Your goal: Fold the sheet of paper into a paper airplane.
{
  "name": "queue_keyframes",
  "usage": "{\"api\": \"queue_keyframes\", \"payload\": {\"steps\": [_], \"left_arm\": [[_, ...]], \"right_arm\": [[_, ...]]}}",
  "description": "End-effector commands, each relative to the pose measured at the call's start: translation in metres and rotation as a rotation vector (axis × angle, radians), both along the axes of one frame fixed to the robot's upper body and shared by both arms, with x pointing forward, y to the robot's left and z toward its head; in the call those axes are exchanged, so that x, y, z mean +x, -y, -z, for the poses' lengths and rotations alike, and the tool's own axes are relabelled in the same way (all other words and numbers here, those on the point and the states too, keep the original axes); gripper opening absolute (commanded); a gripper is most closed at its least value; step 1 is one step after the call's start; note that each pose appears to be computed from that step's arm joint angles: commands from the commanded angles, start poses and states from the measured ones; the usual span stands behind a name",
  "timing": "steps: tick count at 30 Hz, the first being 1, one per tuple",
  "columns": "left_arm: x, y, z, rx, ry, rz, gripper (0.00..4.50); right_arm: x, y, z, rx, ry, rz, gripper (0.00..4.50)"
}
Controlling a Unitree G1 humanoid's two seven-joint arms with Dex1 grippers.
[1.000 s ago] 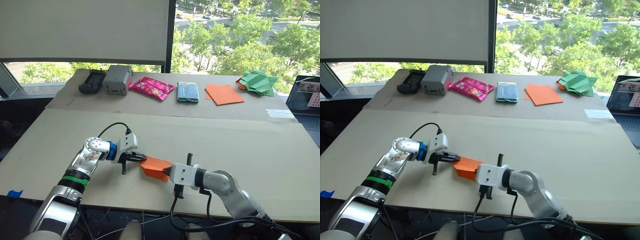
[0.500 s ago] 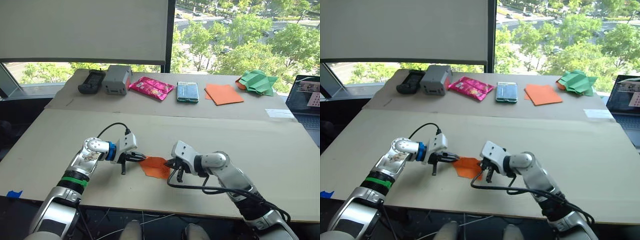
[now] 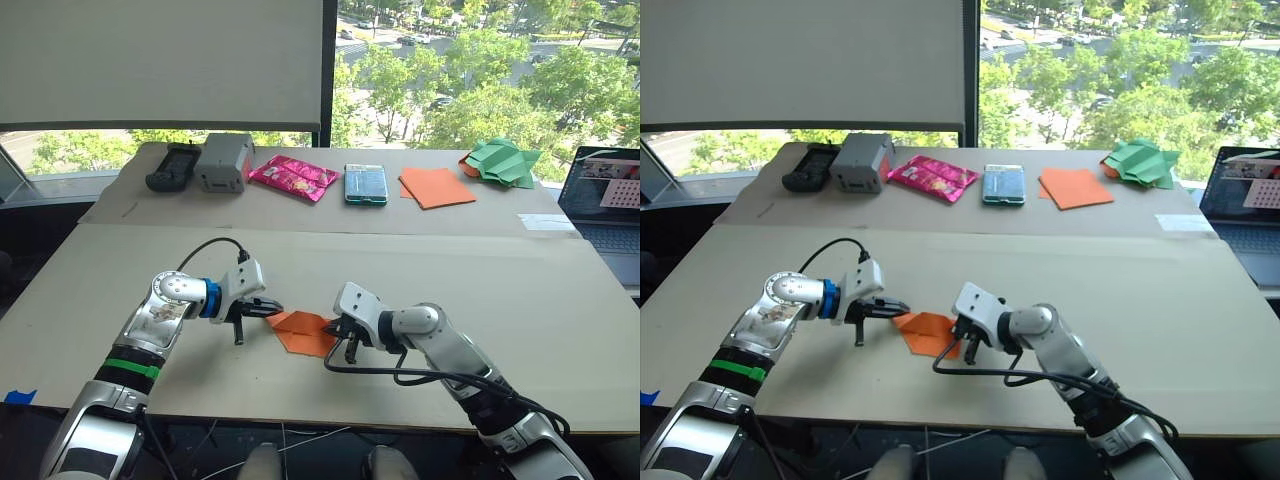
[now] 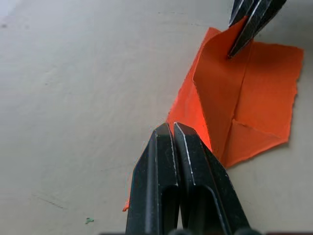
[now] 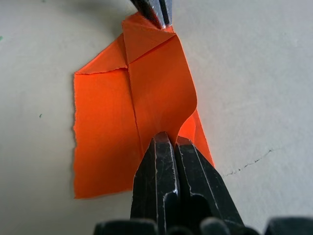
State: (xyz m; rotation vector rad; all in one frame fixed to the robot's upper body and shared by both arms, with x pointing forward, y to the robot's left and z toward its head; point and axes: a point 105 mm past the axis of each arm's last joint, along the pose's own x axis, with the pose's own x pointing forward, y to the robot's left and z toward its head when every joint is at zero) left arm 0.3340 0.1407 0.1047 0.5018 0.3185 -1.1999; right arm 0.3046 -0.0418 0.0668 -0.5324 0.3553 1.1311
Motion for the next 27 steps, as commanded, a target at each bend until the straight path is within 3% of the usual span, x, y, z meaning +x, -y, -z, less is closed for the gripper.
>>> {"api": "queue_keyframes", "payload": {"steps": [1,6,19,20,27], "left_arm": [[-0.012,0.013,-0.027,-0.078,0.031,0.053,0.14],[-0.028,0.019,-0.016,-0.106,-0.052,0.077,0.14],[-0.009,0.015,0.032,-0.031,-0.119,0.041,0.14],[-0.008,0.016,0.034,-0.034,-0.123,0.04,0.14],[-0.006,0.02,0.037,-0.046,-0.132,0.038,0.14]], "right_arm": [[-0.001,0.007,0.022,-0.066,-0.044,0.043,0.01],[-0.001,0.007,0.024,-0.077,-0.047,0.044,0.01],[-0.001,0.003,0.015,-0.077,-0.023,0.029,0.01],[-0.001,0.003,0.015,-0.077,-0.019,0.026,0.64],[0.005,-0.004,-0.017,0.029,0.06,0.047,2.97]]}}
